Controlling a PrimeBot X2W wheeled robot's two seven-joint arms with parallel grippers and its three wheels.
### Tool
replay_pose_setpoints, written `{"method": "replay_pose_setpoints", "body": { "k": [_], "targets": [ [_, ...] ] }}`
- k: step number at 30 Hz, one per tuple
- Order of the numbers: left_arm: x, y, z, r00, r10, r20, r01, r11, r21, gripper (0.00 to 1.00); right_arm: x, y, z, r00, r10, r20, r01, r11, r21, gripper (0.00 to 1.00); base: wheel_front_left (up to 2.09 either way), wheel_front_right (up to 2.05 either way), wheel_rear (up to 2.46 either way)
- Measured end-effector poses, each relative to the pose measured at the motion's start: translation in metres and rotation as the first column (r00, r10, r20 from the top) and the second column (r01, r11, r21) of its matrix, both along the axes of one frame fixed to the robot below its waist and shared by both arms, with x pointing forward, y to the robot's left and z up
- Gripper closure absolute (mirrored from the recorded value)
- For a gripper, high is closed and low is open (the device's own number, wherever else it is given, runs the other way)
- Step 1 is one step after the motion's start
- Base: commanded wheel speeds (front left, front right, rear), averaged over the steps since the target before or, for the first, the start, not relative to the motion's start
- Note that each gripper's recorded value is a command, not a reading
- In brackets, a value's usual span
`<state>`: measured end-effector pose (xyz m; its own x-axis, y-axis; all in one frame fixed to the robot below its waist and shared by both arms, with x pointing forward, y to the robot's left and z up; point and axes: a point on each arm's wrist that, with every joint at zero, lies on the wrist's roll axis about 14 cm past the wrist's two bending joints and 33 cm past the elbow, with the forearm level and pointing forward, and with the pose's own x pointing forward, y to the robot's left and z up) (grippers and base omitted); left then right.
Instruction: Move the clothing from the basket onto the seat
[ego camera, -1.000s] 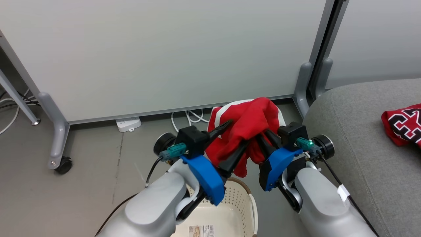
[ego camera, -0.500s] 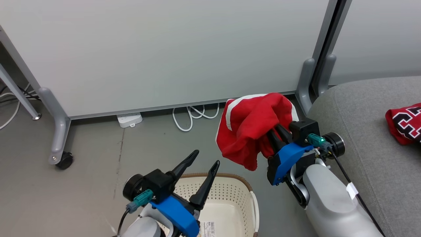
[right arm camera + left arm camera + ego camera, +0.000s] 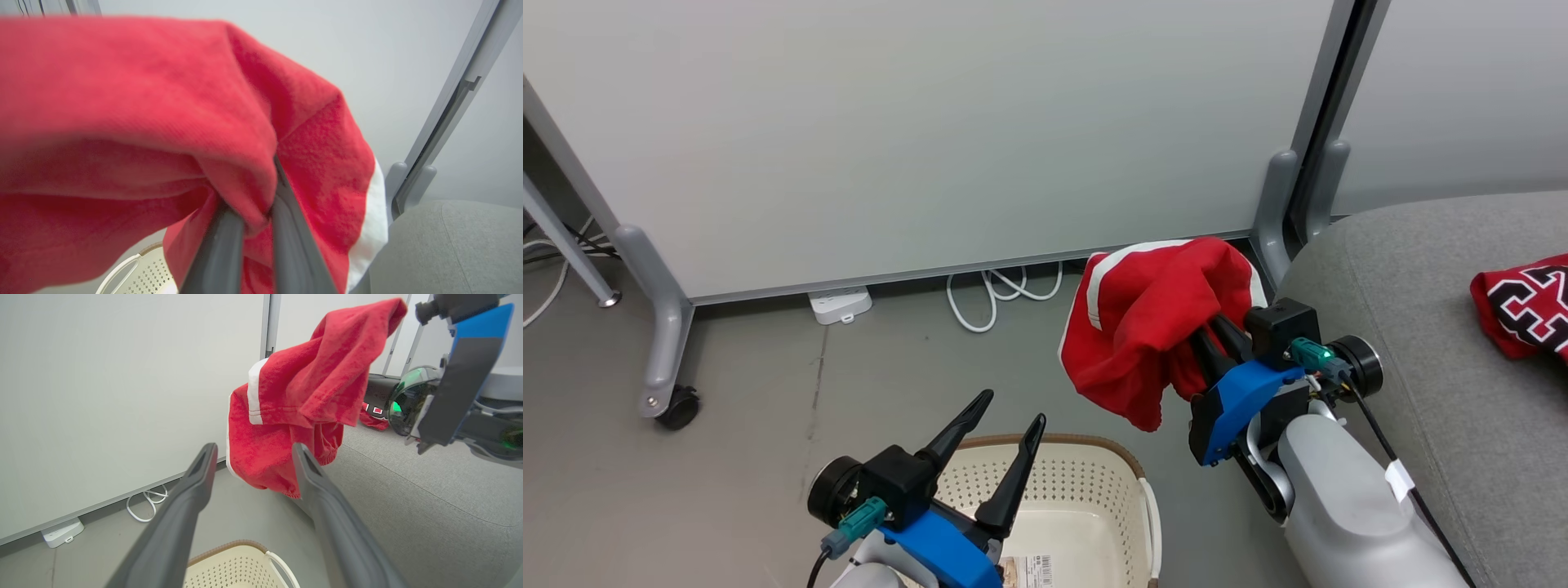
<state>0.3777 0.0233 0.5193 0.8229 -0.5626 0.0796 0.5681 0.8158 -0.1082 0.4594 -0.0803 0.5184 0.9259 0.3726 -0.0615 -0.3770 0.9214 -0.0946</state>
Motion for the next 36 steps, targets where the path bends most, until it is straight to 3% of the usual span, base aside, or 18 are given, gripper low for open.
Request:
{"method": "replay_pose_setpoints", "body": {
  "k": [17,22,36],
  "targets": [
    [0.006,-0.068,-0.004,0.983,-0.184,-0.008,0.184,0.983,-0.009,0.0,-0.022,-0.089,-0.004,0.976,-0.217,-0.009,0.217,0.976,-0.002,1.0,0.0,0.0,0.0],
    [0.0,-0.104,-0.008,0.957,-0.288,-0.017,0.288,0.958,-0.012,0.0,-0.042,-0.131,-0.008,0.946,-0.324,-0.02,0.324,0.946,-0.004,1.0,0.0,0.0,0.0],
    [-0.025,-0.171,-0.011,0.874,-0.485,-0.021,0.485,0.875,-0.017,0.0,-0.092,-0.202,-0.015,0.857,-0.513,-0.039,0.513,0.858,-0.005,1.0,0.0,0.0,0.0]
  ]
}}
